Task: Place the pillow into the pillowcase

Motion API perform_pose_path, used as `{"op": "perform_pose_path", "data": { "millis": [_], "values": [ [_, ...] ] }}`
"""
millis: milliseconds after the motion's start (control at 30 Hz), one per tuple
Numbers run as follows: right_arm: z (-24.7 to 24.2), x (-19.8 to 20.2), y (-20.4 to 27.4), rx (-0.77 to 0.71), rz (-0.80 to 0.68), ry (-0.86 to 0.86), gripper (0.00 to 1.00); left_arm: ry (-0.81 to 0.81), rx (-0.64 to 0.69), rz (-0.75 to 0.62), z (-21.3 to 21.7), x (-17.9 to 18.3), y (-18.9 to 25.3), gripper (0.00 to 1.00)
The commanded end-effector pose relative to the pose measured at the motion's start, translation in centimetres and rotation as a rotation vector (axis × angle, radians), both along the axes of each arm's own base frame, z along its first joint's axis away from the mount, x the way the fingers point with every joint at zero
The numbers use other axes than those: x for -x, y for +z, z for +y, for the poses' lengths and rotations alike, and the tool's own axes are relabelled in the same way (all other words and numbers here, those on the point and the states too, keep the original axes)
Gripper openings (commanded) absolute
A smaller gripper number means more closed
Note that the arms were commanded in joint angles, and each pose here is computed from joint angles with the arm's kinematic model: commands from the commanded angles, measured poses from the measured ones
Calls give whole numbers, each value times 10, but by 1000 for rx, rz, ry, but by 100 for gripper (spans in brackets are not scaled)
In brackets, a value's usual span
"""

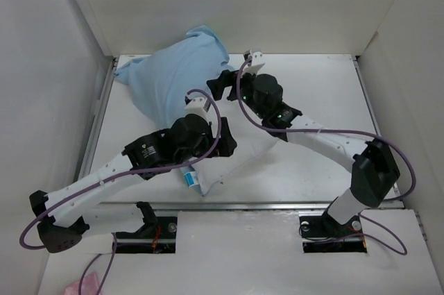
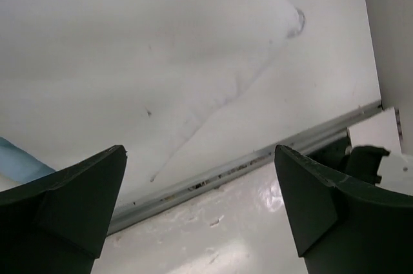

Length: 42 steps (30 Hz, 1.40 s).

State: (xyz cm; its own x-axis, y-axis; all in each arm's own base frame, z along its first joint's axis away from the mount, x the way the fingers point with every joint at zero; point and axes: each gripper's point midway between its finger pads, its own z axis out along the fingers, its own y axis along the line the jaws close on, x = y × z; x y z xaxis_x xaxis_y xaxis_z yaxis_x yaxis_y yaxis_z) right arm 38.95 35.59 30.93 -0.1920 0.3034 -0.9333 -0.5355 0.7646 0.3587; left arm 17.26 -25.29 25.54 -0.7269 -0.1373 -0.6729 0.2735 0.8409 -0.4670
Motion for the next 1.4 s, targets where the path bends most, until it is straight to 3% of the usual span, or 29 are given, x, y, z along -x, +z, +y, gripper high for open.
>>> {"op": "perform_pose_path", "data": {
  "millis": [0, 133, 233, 400, 500, 600, 800, 867, 1033, 1133, 1200, 1367],
  "values": [
    [-32, -9, -7, 101, 92, -42, 99, 193, 5, -107, 24, -30, 32, 100],
    [-68, -42, -45, 85, 239, -61, 98, 388, -69, -105, 50, -71, 13, 100],
    [-80, -51, -66, 88, 292, -8, 95, 408, -124, -34, 51, -106, -21, 100],
    [-78, -35, -127, 143, 417, 73, 89, 447, -245, 100, 59, -148, -71, 100],
    [-67, -13, -156, 158, 488, 196, 82, 418, -258, 144, 53, -170, -91, 100],
    [-52, 17, -171, 166, 522, 339, 82, 423, -287, 165, 55, -187, -99, 96],
    [25, 122, -165, 316, 394, 643, 82, 472, -318, 97, 72, -211, -69, 94],
    [34, 134, -155, 328, 370, 671, 82, 549, -397, 85, 93, -209, -63, 96],
    [20, 98, -108, 331, 285, 473, 83, 617, -397, -13, 121, -191, -19, 100],
    [-18, 63, -89, 260, 343, 289, 84, 593, -372, -53, 117, -173, -5, 100],
    [-46, 47, -71, 169, 387, 198, 86, 519, -385, -63, 99, -158, -6, 100],
    [-140, 5, -81, 30, 477, -11, 87, 276, -464, -111, 36, -117, -21, 100]
  ]
}}
